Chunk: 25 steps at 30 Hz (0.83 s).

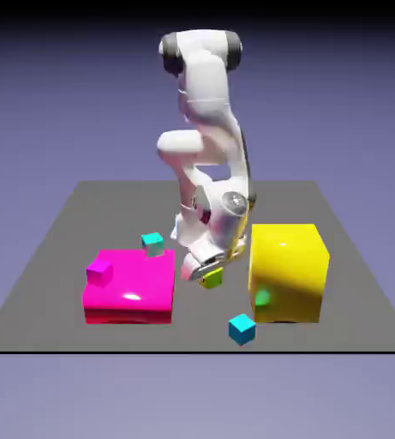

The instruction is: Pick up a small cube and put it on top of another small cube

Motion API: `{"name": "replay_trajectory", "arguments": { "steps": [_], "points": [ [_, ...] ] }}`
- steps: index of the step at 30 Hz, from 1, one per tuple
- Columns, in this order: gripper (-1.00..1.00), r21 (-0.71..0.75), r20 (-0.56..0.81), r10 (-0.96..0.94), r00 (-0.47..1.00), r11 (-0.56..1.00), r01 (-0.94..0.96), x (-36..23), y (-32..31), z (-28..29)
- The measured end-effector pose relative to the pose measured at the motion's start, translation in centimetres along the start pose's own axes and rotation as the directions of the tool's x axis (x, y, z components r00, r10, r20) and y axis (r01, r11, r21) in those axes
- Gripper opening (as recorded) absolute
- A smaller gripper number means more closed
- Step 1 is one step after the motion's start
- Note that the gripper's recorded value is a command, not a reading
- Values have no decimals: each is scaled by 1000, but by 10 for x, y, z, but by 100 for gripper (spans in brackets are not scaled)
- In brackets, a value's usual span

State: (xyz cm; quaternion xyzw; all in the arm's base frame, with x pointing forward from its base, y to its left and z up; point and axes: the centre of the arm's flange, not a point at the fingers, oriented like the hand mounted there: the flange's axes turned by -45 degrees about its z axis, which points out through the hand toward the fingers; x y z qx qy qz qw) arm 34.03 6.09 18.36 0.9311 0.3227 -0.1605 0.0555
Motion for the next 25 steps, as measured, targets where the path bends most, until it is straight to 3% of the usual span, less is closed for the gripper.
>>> {"name": "replay_trajectory", "arguments": {
  "steps": [2,6,12,16,22,23,25],
  "points": [
    [-100,-3,0,-13,1000,1000,13,1,-4,-4],
    [-100,81,32,429,903,899,-431,-58,68,-31],
    [-100,246,155,855,495,452,-858,-165,128,-64],
    [-100,334,274,934,229,130,-933,-227,140,-78],
    [-100,335,274,934,229,130,-933,-208,125,-17],
    [100,334,274,934,229,130,-933,-207,124,-14],
    [100,332,274,934,228,131,-934,-207,124,-14]
  ]
}}
